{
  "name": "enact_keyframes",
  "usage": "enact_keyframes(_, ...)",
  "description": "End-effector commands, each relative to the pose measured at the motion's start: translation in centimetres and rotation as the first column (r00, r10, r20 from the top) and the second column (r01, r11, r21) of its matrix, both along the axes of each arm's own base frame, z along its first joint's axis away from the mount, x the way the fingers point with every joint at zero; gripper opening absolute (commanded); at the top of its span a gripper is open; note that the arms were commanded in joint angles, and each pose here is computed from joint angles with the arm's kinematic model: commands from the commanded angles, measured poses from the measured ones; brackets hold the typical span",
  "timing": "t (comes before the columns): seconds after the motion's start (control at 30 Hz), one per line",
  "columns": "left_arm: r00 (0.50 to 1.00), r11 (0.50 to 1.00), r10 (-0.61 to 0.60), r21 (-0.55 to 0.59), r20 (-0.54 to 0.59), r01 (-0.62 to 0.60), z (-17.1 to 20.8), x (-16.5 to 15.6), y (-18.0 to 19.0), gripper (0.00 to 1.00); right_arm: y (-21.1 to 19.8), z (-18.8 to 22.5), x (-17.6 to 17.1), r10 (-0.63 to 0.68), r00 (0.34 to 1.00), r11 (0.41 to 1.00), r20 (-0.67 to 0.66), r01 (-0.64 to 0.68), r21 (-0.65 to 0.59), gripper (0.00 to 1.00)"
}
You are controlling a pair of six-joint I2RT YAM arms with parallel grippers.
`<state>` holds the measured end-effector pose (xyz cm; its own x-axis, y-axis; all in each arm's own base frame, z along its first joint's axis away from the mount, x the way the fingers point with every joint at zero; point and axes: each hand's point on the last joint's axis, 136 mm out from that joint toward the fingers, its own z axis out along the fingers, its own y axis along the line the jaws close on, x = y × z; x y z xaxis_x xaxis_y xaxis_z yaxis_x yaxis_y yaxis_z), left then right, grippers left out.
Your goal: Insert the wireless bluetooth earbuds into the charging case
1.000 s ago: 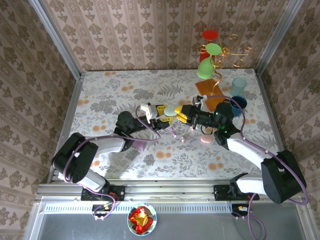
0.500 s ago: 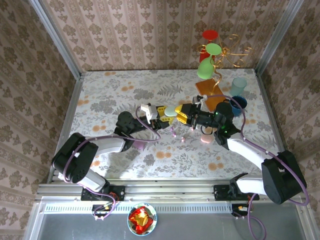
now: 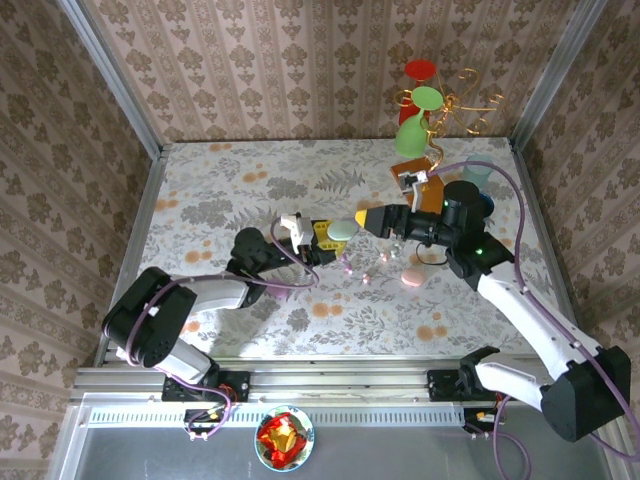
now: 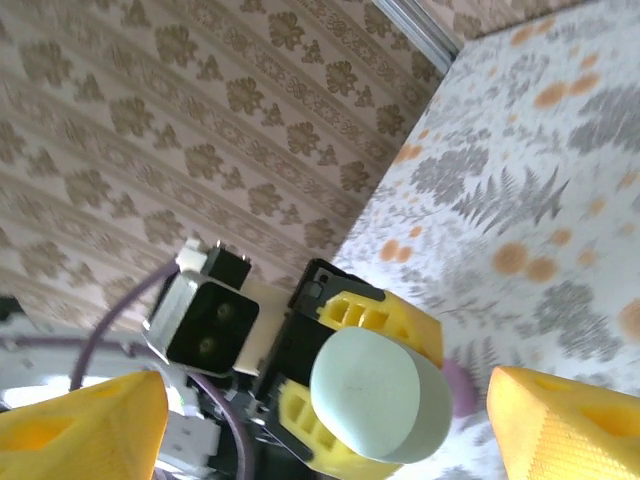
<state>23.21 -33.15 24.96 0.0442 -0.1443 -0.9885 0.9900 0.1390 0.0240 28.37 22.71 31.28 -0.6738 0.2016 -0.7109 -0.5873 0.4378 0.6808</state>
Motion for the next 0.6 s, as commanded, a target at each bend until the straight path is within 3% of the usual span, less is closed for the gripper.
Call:
enact_keyframes(0.0, 0.999, 0.999, -0.037, -0.029, 0.028, 0.038, 1.5, -1.0, 0.7, 0.33, -0.4, -2.3, -1.0, 0.103, 0.971, 0.961, 0.216, -0.041, -0.273, 0.86)
enact_keyframes(0.13, 0.999, 0.998, -0.046, -0.030, 0.025, 0.046, 1.6, -1.1, 0.7, 0.33, 0.0, -2.3, -0.8, 0.152, 0.913, 0.922, 0.378, 0.007, -0.387, 0.88)
enact_keyframes(0.37, 0.999, 0.998, -0.049, -0.027, 0.020, 0.050, 1.4, -1.4, 0.9, 0.33, 1.4, -2.8, -0.7, 0.200, 0.888, 0.904, 0.414, -0.004, -0.428, 0.91)
enact_keyframes(0.57, 0.998, 0.998, -0.055, -0.035, 0.022, 0.055, 1.9, -1.3, 0.8, 0.33, 1.0, -3.2, 0.4, 0.161, 0.885, 0.892, 0.437, 0.058, -0.448, 0.92)
